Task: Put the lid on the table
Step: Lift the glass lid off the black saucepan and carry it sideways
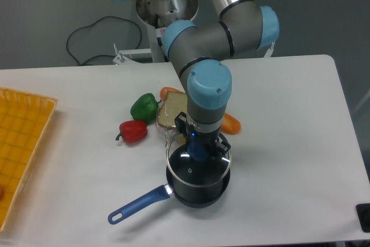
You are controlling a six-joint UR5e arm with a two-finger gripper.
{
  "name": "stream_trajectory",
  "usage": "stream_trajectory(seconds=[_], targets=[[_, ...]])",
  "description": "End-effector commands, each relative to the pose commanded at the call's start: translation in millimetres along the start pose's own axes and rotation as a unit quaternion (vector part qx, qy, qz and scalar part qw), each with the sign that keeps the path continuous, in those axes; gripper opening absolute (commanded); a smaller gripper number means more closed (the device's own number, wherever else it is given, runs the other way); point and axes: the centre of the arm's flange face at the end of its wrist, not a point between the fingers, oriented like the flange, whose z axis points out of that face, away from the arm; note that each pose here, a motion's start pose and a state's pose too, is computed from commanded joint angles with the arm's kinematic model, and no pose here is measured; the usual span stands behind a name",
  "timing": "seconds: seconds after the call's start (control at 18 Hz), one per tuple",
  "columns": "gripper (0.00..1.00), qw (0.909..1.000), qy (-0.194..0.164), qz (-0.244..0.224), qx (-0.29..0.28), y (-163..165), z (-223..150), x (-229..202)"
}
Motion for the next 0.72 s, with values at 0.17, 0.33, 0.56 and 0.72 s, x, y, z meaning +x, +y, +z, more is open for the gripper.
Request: stream_trajectory(seconds=[0.17,0.33,0.56,0.72], targets=[[0.49,1.0000,0.004,0.004,-0.001,6,3,0],[0.49,1.0000,0.002,0.003,0.001,10,2,-4],[0.49,0.9999,-0.001,0.015,0.002,25,1,-18],[0.49,0.9996,0.000,0.027,0.002,44,3,-34]])
